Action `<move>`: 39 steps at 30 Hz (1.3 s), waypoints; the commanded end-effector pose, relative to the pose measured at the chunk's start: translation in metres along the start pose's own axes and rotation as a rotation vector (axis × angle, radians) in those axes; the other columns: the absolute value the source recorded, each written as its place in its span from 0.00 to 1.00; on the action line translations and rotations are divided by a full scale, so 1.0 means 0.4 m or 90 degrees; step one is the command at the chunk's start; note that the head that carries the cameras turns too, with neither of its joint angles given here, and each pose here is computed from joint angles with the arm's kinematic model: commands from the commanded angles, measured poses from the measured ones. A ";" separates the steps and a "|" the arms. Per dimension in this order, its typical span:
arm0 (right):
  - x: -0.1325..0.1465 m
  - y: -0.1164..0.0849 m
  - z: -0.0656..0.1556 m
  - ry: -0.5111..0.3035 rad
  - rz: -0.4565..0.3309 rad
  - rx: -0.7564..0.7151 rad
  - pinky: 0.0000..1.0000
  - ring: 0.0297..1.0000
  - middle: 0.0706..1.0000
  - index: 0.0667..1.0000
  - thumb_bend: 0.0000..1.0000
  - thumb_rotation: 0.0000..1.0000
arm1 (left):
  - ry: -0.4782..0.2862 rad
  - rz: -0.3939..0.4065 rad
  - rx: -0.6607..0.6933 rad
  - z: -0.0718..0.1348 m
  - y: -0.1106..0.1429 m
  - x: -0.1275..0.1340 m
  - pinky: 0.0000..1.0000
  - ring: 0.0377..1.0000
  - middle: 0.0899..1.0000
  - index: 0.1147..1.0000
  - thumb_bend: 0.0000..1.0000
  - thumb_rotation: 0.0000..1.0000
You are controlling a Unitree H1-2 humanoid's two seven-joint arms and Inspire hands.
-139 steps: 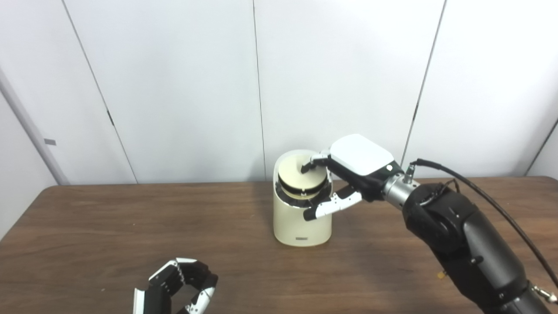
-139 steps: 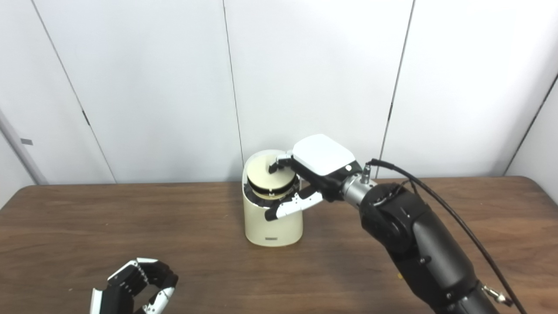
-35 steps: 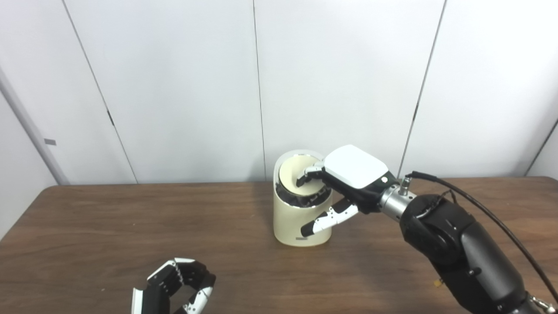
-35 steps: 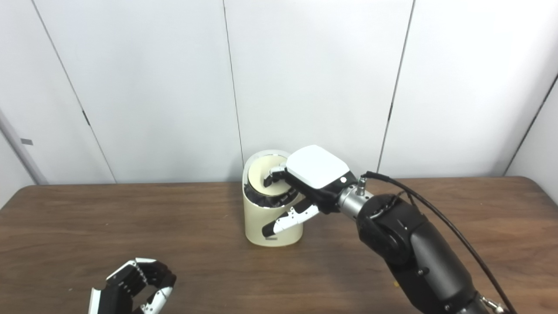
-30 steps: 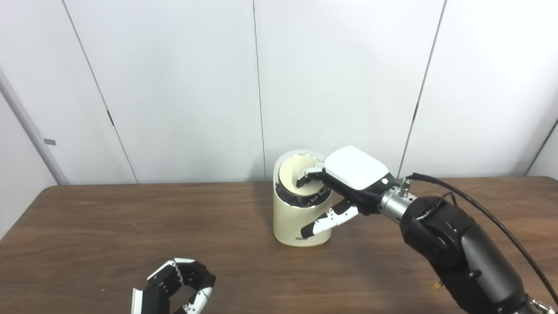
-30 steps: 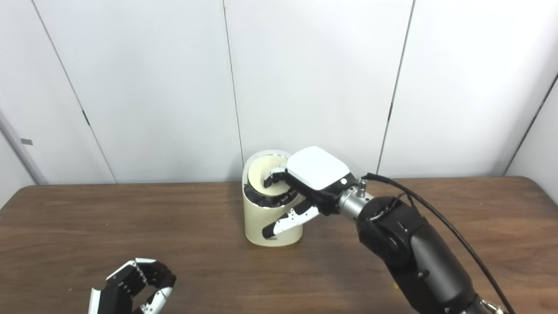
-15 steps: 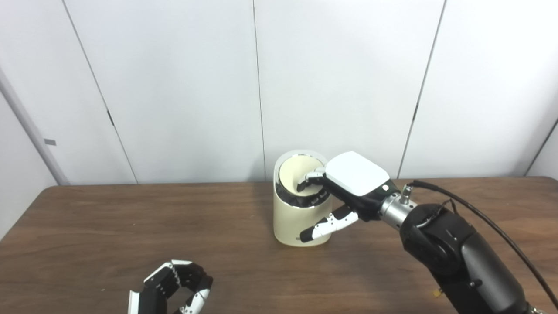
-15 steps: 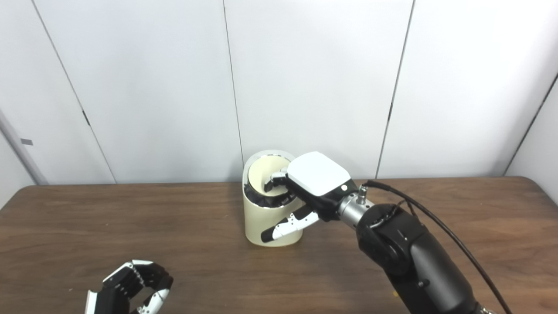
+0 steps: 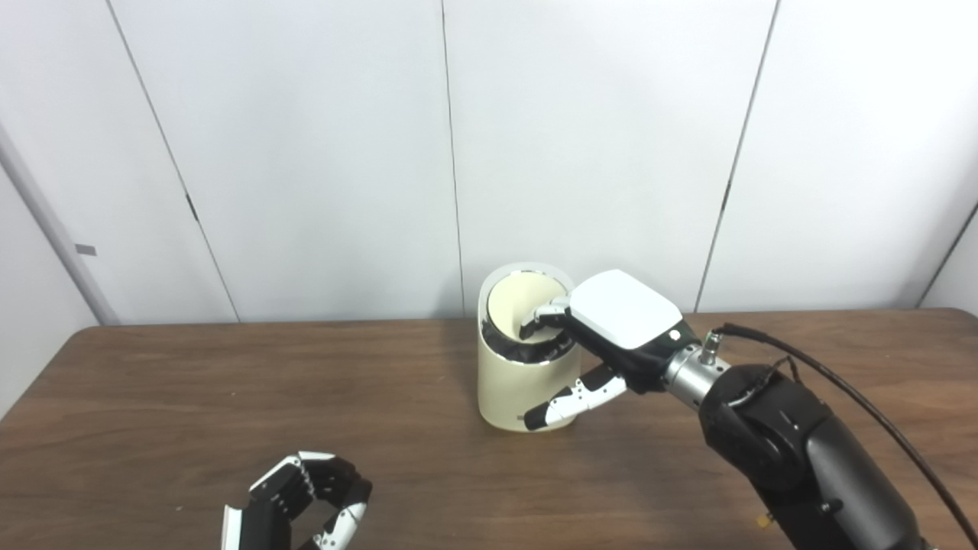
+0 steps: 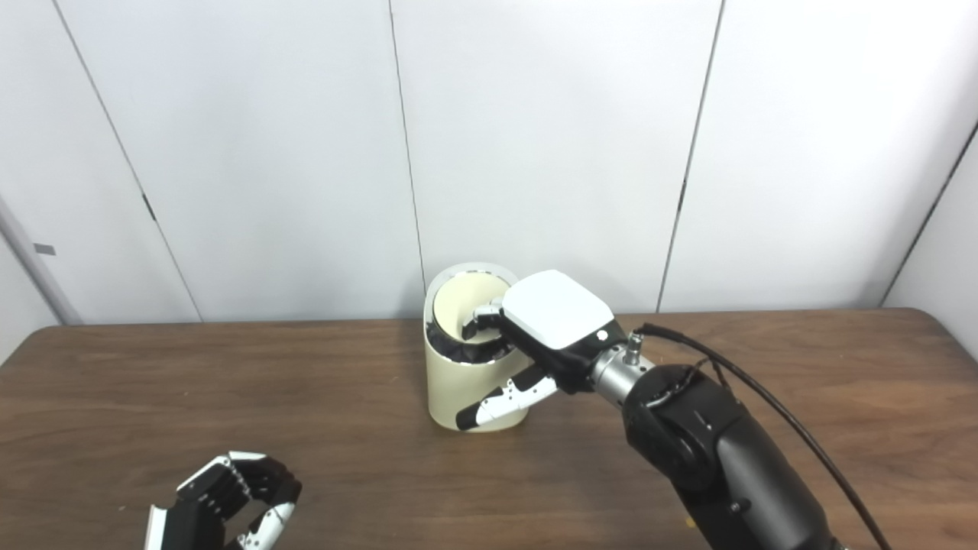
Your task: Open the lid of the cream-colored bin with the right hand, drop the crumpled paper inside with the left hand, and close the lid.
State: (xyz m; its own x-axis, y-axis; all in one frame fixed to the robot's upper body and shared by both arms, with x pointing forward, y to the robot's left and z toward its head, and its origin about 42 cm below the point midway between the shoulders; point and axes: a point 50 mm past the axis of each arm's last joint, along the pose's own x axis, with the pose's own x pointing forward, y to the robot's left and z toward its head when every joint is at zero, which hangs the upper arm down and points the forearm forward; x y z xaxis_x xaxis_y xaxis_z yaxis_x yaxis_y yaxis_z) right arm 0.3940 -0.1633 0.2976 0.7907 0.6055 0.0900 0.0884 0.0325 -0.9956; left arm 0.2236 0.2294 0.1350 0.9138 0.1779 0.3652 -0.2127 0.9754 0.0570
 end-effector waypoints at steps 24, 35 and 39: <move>0.035 -0.003 0.009 0.055 0.179 0.026 0.64 0.74 0.73 0.70 0.97 0.92 | -0.022 0.001 0.002 0.031 -0.004 0.001 0.38 0.43 0.44 0.42 0.48 0.06; 0.050 -0.060 0.017 0.042 0.231 -0.021 0.43 0.50 0.52 0.56 0.90 0.91 | -0.020 0.002 -0.009 0.028 -0.009 0.008 0.38 0.43 0.44 0.42 0.48 0.06; 0.054 -0.074 0.029 0.046 0.251 -0.037 0.43 0.52 0.55 0.61 0.90 0.92 | -0.022 0.002 -0.004 0.025 -0.009 0.009 0.38 0.43 0.44 0.42 0.48 0.06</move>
State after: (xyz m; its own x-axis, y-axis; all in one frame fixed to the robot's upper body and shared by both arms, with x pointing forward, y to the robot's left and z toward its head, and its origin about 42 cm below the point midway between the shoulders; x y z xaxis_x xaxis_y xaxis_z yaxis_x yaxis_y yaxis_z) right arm 0.4036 -0.1351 0.3468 0.8273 0.5403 -0.1541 -0.0822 -0.1549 -0.9845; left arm 0.2243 0.2278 0.1380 0.9174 0.1775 0.3563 -0.2105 0.9760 0.0559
